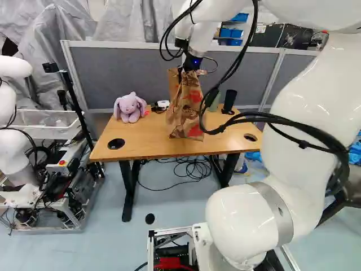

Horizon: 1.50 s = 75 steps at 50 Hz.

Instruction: Pick up the bag on the ground and place it on the table

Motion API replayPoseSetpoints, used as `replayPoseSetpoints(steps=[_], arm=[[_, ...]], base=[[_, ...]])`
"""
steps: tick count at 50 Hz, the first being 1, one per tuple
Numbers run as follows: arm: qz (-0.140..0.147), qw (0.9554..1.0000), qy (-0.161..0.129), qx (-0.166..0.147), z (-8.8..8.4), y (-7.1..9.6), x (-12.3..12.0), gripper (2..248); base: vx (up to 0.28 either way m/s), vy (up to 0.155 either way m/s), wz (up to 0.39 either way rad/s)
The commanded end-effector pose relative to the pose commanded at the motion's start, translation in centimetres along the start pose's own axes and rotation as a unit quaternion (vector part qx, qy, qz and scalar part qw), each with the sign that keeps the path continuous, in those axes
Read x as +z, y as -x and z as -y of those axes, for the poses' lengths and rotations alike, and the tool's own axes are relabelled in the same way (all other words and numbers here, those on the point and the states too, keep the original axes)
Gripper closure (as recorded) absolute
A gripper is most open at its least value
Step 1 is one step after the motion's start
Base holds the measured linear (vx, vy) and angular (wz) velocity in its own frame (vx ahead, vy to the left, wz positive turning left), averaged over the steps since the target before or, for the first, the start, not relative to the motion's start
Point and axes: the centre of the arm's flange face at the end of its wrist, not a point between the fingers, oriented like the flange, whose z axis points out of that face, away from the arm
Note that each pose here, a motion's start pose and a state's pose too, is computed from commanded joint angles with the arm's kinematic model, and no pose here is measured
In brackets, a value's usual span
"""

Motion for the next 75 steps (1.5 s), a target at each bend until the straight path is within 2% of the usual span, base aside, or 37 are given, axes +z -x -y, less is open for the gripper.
replayPoseSetpoints(steps=[19,60,67,68,72,73,75], arm=[[0.001,1.0000,0.001,0.001,0.0,-1.5,1.1,225],[0.041,0.9991,0.008,0.011,-1.2,-4.1,8.2,225],[0.042,0.9990,0.009,0.012,-1.3,-4.6,8.8,225],[0.042,0.9990,0.009,0.012,-1.3,-4.6,8.9,216],[0.042,0.9990,0.009,0.012,-1.3,-4.8,9.0,216],[0.042,0.9990,0.009,0.012,-1.3,-4.8,9.0,184],[0.042,0.9990,0.009,0.012,-1.4,-4.8,9.0,184]], base=[[0.000,0.000,0.000],[0.000,0.000,0.000],[0.000,0.000,0.000],[0.000,0.000,0.000],[0.000,0.000,0.000],[0.000,0.000,0.000],[0.000,0.000,0.000]])
